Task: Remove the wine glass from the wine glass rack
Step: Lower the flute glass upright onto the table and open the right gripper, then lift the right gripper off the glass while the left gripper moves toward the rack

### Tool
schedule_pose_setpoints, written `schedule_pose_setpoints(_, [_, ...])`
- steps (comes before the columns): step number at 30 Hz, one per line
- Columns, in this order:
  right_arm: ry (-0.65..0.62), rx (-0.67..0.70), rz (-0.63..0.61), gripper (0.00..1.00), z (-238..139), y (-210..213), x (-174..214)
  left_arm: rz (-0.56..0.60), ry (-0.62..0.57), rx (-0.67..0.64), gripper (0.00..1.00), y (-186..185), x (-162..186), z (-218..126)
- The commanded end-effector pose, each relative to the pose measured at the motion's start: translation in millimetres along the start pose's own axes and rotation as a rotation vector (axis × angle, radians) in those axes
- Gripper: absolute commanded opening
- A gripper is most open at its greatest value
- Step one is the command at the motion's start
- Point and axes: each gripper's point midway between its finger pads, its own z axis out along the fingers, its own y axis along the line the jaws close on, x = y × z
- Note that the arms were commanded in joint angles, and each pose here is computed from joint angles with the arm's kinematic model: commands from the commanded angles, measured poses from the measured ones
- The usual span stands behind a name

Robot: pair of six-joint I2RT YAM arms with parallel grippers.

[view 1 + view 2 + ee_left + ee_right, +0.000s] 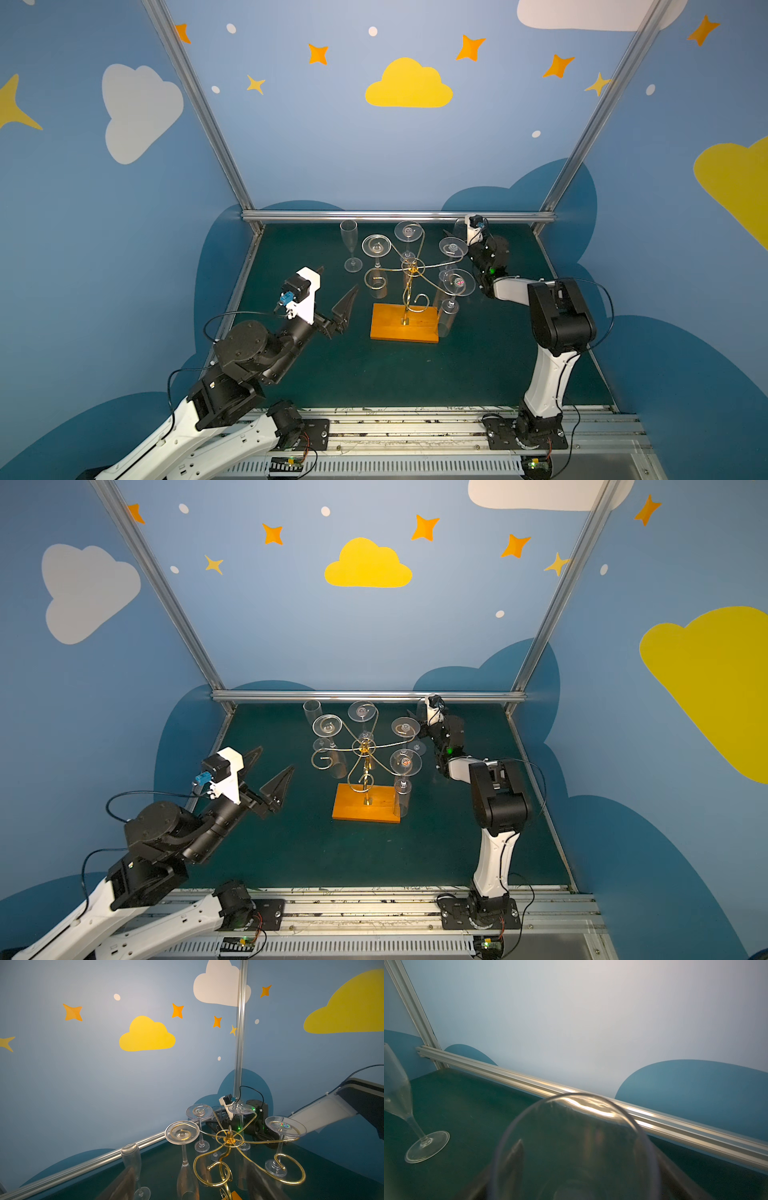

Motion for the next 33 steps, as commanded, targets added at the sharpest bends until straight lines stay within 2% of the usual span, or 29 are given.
schedule_pose_setpoints(1, [-0.079,0.018,-0.034,0.89,-13,1,-51,-0.005,-0.020,0.019,0.82,0,-14,-7])
schedule_pose_setpoints(10, [-0.127,0.058,-0.082,0.90,-55,-4,-128,-0.108,0.035,0.073,0.82,-4,-9,-19])
schedule_pose_setpoints(19, [-0.086,0.101,0.052,0.90,-130,6,-169,-0.172,0.074,0.051,0.83,2,-3,-29])
schedule_pose_setpoints(22, [-0.109,0.038,0.022,0.90,-157,24,-187,-0.173,0.077,0.054,0.84,2,-7,-30])
schedule_pose_setpoints(26, [-0.071,-0.009,0.024,0.90,-191,40,-203,-0.198,0.051,0.018,0.84,8,-10,-27])
schedule_pose_setpoints(33, [0.020,-0.152,0.020,0.90,-252,83,-215,-0.159,0.204,0.013,0.84,0,-9,-2])
